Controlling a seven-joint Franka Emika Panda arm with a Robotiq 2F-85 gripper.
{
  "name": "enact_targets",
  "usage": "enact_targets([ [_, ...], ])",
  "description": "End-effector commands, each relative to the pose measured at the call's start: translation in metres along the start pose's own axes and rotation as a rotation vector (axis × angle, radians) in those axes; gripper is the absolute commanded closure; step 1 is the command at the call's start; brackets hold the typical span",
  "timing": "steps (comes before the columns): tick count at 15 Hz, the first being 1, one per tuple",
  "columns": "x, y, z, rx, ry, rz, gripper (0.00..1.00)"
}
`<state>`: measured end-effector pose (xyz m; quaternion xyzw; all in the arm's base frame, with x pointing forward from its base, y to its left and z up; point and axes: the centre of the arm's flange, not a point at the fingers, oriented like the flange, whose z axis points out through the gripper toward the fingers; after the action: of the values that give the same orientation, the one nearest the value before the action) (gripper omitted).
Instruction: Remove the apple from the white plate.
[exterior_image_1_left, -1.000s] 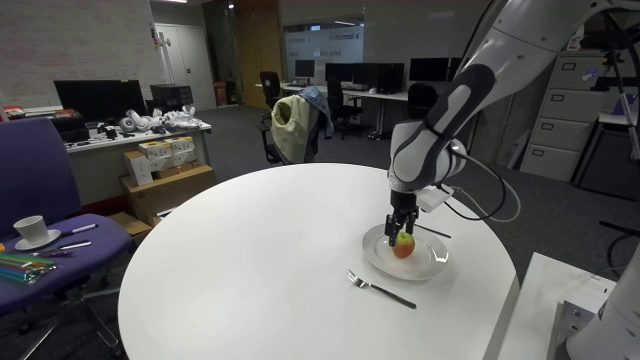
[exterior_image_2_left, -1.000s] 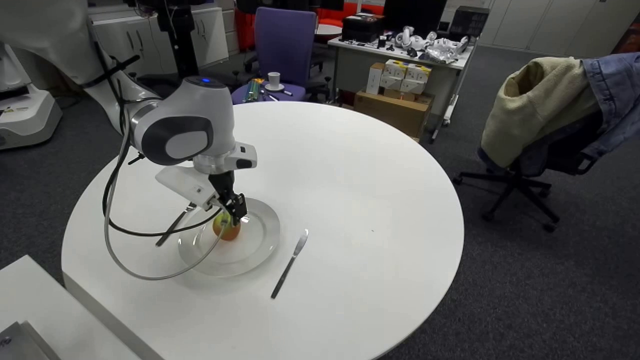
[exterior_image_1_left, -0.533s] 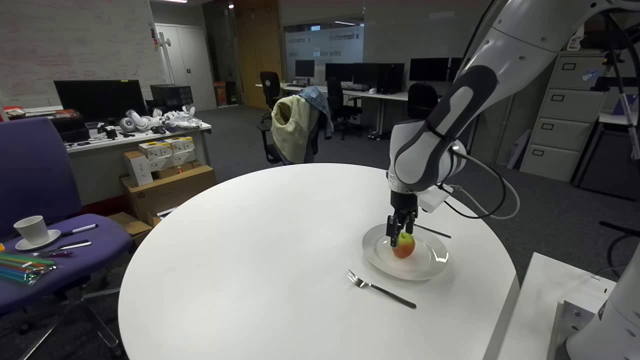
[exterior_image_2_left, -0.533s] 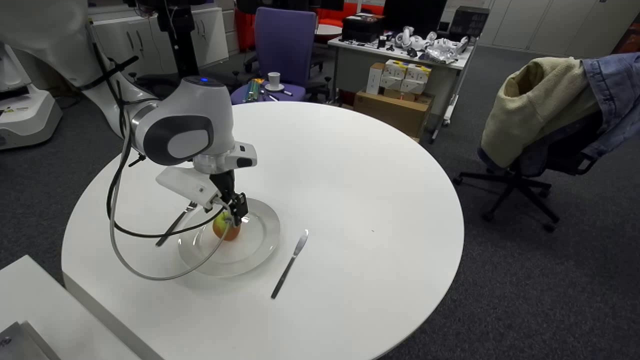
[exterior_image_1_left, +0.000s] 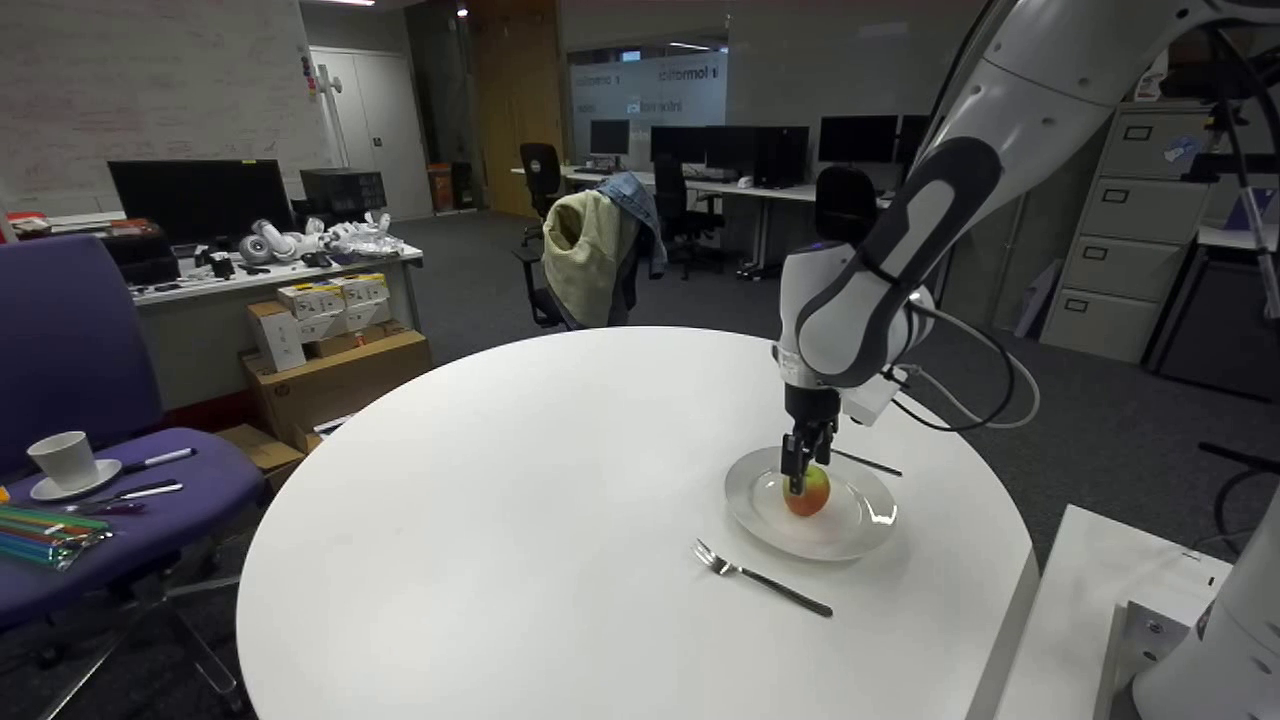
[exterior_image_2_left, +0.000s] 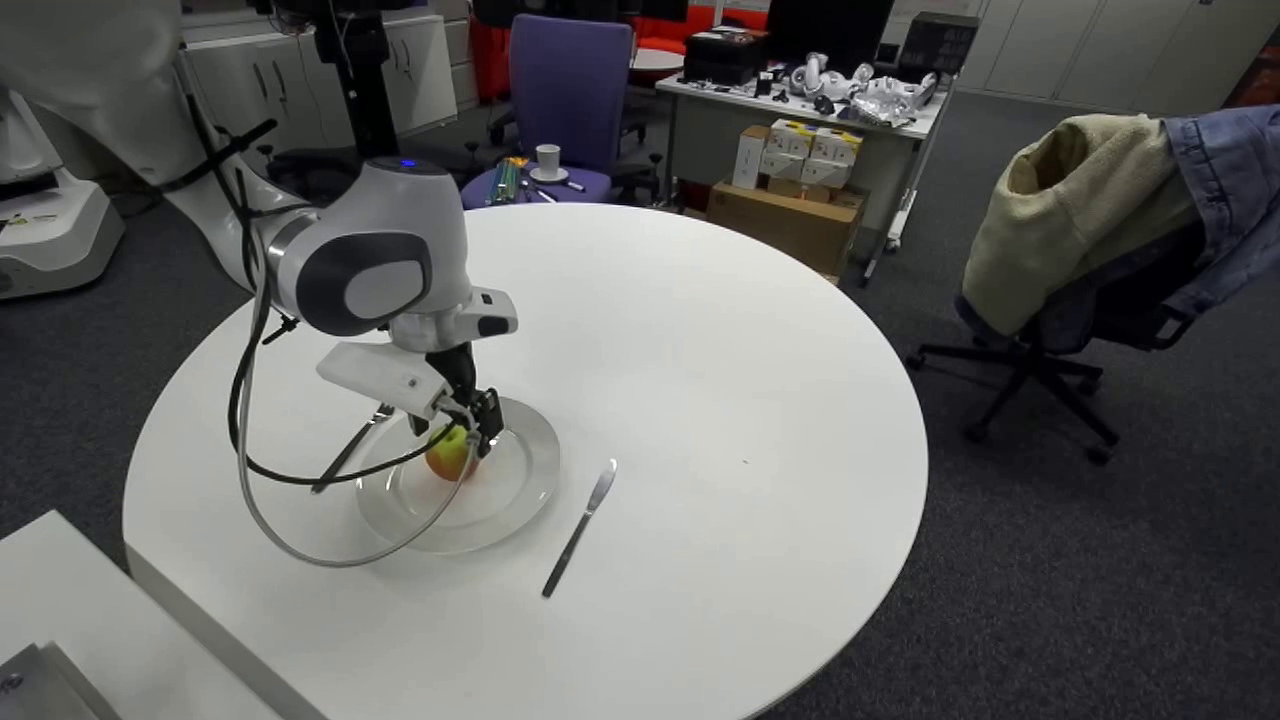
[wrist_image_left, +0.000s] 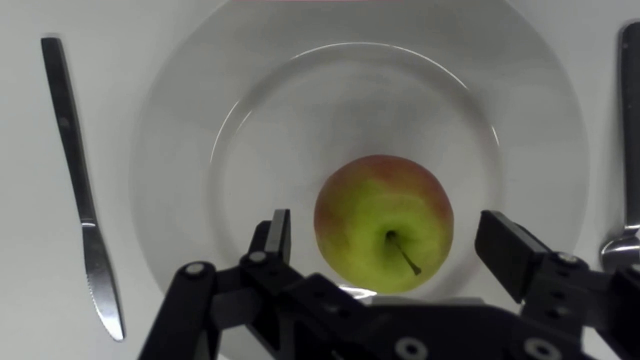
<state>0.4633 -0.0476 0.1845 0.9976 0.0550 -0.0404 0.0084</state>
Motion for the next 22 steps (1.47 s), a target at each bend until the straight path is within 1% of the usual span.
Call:
enact_targets([
  [1, -0.001, 0.002, 0.006, -0.009, -0.002, -0.019, 0.00],
  [2, -0.001, 0.001, 0.007, -0.007, -0.004, -0.021, 0.00],
  [3, -0.002, 0.001, 0.009, -0.008, -0.005, -0.026, 0.25],
  [4, -0.002, 0.001, 0.010, -0.005, -0.008, -0.029, 0.26],
  [6, -0.004, 0.000, 0.014, -0.003, -0.015, -0.030, 0.40],
  [7, -0.004, 0.001, 0.014, -0.004, -0.017, -0.029, 0.49],
  [8, -0.004, 0.001, 0.012, -0.004, -0.013, -0.028, 0.53],
  [11, -0.003, 0.003, 0.009, -0.010, -0.007, -0.020, 0.53],
  [13, 0.001, 0.013, 0.000, -0.021, 0.015, 0.013, 0.53],
  [16, 0.011, 0.042, -0.019, -0.054, 0.047, 0.094, 0.53],
  [18, 0.021, 0.063, -0.033, -0.078, 0.086, 0.138, 0.53],
  [20, 0.034, 0.081, -0.047, -0.079, 0.127, 0.186, 0.53],
  [22, 0.049, 0.091, -0.060, -0.072, 0.166, 0.223, 0.53],
])
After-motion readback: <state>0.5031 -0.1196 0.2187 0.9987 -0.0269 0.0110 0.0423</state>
